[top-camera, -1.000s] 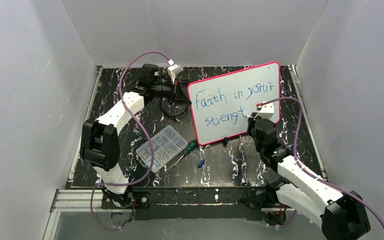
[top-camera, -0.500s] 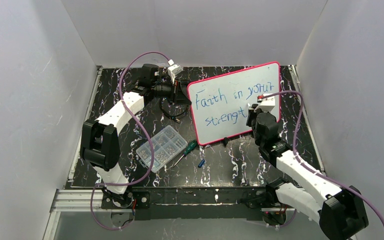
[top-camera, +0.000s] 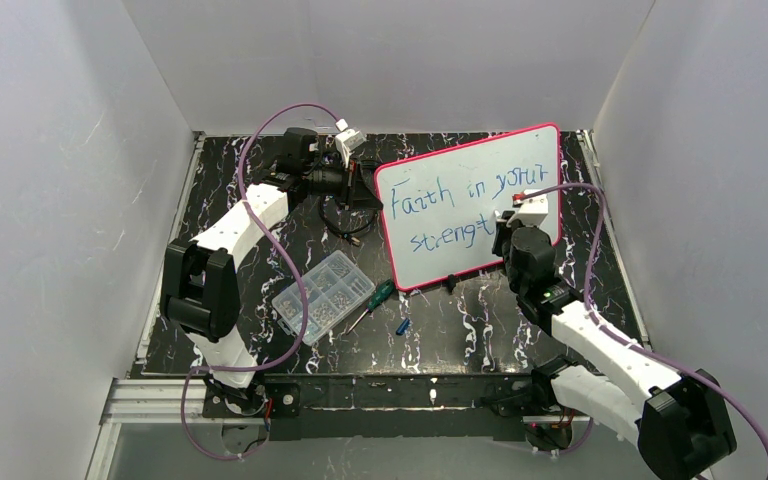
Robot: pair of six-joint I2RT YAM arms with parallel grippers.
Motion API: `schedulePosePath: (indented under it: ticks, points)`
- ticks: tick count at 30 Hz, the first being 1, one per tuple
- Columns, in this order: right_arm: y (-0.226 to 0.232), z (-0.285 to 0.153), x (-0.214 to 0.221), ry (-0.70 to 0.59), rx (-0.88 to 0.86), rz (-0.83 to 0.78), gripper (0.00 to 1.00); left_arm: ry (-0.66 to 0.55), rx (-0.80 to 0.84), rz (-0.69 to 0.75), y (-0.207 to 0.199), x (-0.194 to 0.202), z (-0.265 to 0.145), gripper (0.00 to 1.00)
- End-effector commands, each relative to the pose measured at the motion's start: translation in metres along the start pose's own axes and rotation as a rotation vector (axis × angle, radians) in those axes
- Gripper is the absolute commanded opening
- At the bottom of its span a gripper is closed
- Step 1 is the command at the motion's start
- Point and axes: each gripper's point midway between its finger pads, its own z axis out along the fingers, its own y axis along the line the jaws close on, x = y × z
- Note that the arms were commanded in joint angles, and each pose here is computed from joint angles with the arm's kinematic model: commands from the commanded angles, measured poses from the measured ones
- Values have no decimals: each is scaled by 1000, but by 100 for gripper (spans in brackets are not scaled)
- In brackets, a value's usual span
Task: Write a sentence on the whiteboard
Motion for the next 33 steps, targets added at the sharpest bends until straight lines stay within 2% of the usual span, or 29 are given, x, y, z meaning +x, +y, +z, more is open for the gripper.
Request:
schedulePosePath:
  ticks: [1, 21, 33]
  points:
    - [-2, 0, -4, -25, 2, 18, 1, -32, 54, 65, -25, -19, -7, 0]
    - [-8, -13, 41, 114, 15, 37, 1, -40, 59, 68, -28, -21, -8, 0]
    - [-3, -6, 0, 29, 9, 32, 1, -42, 60, 72, -28, -22, -8, 0]
